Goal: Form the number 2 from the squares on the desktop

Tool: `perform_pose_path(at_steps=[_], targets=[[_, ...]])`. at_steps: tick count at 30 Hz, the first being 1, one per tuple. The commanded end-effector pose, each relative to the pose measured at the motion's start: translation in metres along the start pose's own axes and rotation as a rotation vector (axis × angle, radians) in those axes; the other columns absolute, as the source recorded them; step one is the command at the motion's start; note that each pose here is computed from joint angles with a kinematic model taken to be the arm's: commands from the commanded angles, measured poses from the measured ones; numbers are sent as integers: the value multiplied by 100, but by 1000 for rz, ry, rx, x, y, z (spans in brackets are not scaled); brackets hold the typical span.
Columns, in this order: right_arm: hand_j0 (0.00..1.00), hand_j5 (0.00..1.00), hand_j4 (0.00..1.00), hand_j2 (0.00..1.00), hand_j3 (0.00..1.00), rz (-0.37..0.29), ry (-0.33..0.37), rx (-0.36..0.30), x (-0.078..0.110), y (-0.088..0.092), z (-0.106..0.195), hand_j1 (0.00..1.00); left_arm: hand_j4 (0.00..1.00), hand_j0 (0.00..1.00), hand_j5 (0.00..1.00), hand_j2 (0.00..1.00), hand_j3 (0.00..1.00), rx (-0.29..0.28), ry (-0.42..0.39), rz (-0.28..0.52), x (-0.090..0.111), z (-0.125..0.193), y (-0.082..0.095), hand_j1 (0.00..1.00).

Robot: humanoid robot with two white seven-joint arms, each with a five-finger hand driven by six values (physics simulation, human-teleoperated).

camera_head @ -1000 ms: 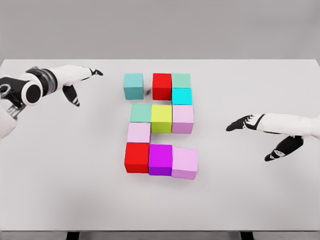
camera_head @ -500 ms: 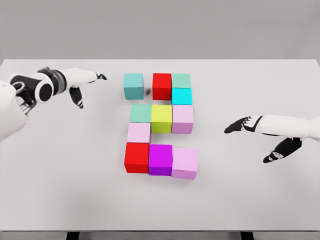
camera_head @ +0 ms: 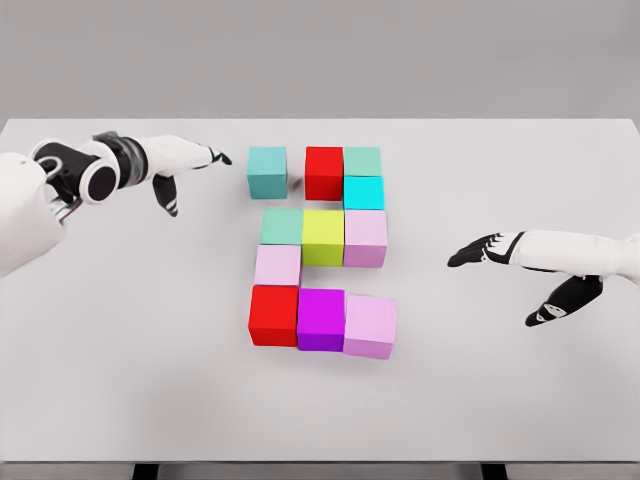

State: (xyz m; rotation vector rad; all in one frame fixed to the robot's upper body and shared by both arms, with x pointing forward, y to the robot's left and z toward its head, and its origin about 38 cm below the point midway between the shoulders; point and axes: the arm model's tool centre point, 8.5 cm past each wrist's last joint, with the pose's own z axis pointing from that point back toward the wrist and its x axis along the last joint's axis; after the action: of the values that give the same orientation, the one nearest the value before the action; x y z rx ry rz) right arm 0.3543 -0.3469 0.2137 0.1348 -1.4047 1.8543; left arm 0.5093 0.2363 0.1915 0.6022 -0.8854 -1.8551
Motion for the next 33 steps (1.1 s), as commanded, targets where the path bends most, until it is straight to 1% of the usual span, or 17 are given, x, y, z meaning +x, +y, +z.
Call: perform_pose_path(at_steps=[1, 11, 16, 19, 21, 30, 33], targets=[[100, 100, 100, 100, 100, -6, 0, -5, 0, -1, 1, 100, 100, 100, 100, 100, 100, -12, 7, -2, -2, -2, -4, 100], [100, 100, 100, 100, 100, -8, -5, -3, 1, 0, -1, 100, 100, 100, 100, 100, 100, -9, -6, -8, 4, -4, -2, 100], [100, 100, 100, 100, 100, -9, -6, -3, 1, 1, -2, 100, 100, 100, 100, 100, 100, -17, -14, -21, 9, -7, -3, 100], [100, 100, 100, 100, 100, -11, -6, -3, 0, 2, -1, 100, 100, 100, 100, 100, 100, -17, -14, -20, 10, -7, -3, 100], [100, 100, 100, 100, 100, -10, -6, -2, 1, 2, -1, 100, 100, 100, 100, 100, 100, -17, -23, -22, 14, -9, -3, 100], [100, 100, 100, 100, 100, -12, -7, -2, 1, 2, -2, 100, 100, 100, 100, 100, 100, -17, -28, -23, 17, -11, -3, 100], [100, 100, 100, 100, 100, -10, -10, -1, 2, 2, -2, 100, 100, 100, 100, 100, 100, -16, -36, -23, 22, -12, -2, 100]])
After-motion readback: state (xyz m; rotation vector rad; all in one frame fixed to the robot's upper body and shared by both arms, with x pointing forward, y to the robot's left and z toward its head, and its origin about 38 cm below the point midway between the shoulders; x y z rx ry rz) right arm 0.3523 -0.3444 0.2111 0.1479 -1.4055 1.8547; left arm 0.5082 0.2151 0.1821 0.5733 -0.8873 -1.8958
